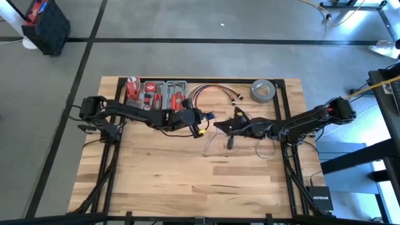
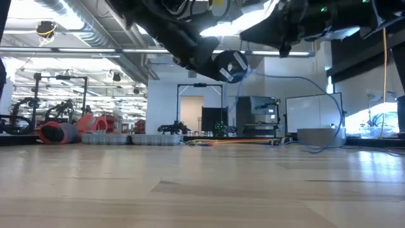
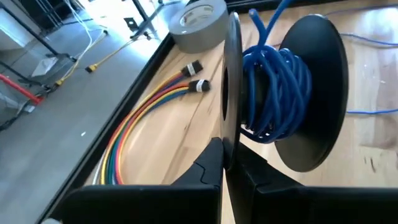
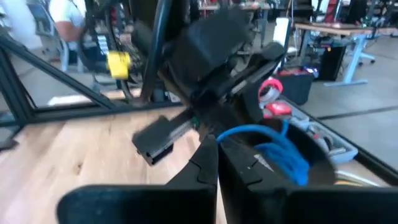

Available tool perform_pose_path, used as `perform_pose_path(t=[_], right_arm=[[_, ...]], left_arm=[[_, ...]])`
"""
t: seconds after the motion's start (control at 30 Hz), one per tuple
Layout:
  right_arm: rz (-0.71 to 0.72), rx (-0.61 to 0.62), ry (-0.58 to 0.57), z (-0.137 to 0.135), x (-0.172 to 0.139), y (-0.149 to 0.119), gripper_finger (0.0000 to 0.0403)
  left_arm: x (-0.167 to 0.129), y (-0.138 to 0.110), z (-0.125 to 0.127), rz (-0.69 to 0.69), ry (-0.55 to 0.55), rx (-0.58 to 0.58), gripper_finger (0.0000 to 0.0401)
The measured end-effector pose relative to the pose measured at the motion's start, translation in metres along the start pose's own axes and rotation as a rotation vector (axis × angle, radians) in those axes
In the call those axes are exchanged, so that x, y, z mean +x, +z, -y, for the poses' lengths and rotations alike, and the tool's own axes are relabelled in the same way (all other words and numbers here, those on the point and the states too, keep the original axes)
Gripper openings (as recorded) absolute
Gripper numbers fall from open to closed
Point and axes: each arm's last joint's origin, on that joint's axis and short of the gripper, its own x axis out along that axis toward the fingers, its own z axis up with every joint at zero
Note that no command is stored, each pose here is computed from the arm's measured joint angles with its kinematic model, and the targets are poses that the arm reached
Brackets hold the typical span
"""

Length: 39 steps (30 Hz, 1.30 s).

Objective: Coil cords
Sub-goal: Coil the blue wire onto the black spool

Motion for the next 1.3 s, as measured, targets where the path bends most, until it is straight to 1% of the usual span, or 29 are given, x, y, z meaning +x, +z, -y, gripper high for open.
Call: perform_pose_path(t=[0.13,0.33,0.43,0.7,0.83,0.97,1.03,1.13,1.2,1.3], right_arm=[[-0.029,-0.01,-0.001,-0.006,0.018,-0.004,0.0003],[-0.053,-0.037,-0.009,-0.016,0.045,-0.005,0.0004],[-0.094,-0.059,-0.014,-0.017,0.051,-0.011,0.0004],[-0.177,-0.125,-0.044,-0.016,0.051,-0.02,0.0005],[-0.208,-0.155,-0.053,-0.015,0.05,-0.021,0.0005],[-0.225,-0.167,-0.074,-0.014,0.049,-0.023,0.0005],[-0.227,-0.164,-0.07,-0.014,0.049,-0.023,0.0005],[-0.251,-0.055,-0.076,-0.015,0.048,-0.026,0.0006],[-0.284,-0.035,-0.088,-0.014,0.048,-0.029,0.0014],[-0.396,-0.102,-0.145,-0.009,0.041,-0.041,0.0047]], left_arm=[[0.0,0.004,0.002,0.046,-0.078,-0.019,0.0],[-0.001,0.005,0.003,0.053,-0.093,-0.024,0.0],[-0.003,0.006,0.003,0.055,-0.095,-0.029,0.0],[-0.025,0.018,0.006,0.11,-0.123,-0.024,0.0],[-0.037,0.02,0.007,0.095,-0.138,-0.006,0.0],[-0.041,0.02,0.007,0.083,-0.144,0.002,0.0],[-0.042,0.02,0.008,0.083,-0.147,0.009,0.0],[-0.042,0.018,0.009,0.07,-0.155,0.022,0.0],[-0.042,0.017,0.009,0.057,-0.157,0.03,0.0],[-0.043,0.018,0.008,0.062,-0.152,0.027,0.0]])
